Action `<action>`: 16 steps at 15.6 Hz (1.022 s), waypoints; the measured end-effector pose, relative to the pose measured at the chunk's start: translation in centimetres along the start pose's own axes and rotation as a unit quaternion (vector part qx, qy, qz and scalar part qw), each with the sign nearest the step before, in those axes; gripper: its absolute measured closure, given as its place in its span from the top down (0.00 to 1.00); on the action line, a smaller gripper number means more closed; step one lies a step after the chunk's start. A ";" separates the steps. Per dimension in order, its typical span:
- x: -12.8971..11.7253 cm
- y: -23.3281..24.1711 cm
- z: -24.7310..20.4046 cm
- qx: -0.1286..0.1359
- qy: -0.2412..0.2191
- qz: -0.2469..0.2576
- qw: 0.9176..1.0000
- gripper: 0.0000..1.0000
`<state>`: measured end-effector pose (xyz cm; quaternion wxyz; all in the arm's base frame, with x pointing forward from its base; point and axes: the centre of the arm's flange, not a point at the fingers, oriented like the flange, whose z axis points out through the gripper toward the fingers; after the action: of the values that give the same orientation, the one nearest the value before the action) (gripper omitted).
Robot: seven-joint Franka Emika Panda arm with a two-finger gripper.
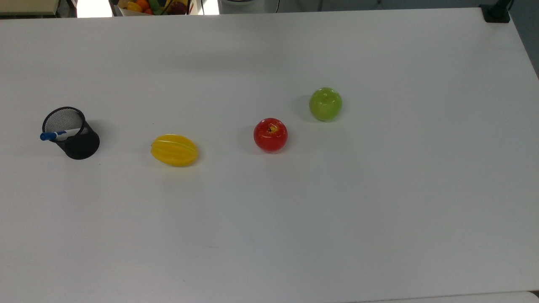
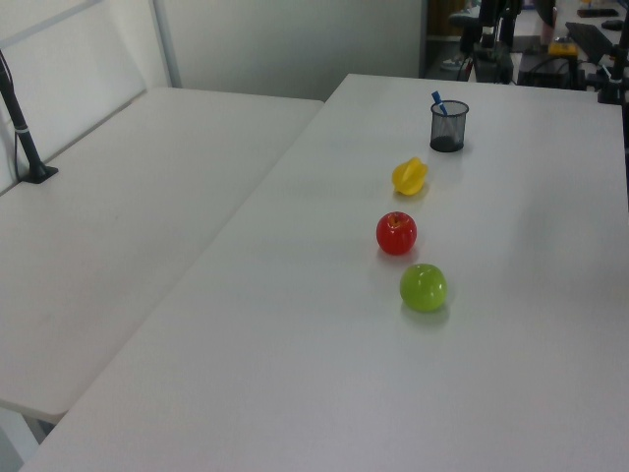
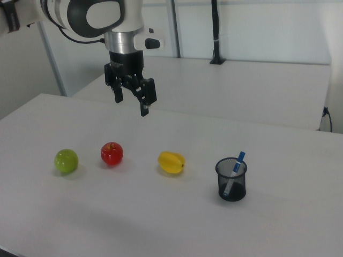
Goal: Take marker pen
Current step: 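Move the open gripper over the black mesh pen cup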
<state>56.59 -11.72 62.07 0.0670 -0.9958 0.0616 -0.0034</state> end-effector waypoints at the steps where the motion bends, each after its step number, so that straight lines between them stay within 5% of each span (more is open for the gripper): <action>1: 0.0 0.0 0.0 0.000 0.001 0.000 1.000 1.00; 10: 3.4 1.2 2.4 -0.013 0.048 0.009 0.999 1.00; 16: 5.4 7.5 2.4 -0.040 0.123 0.046 0.991 1.00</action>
<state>61.12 -19.41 58.64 0.0193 -0.9858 0.1153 -0.1205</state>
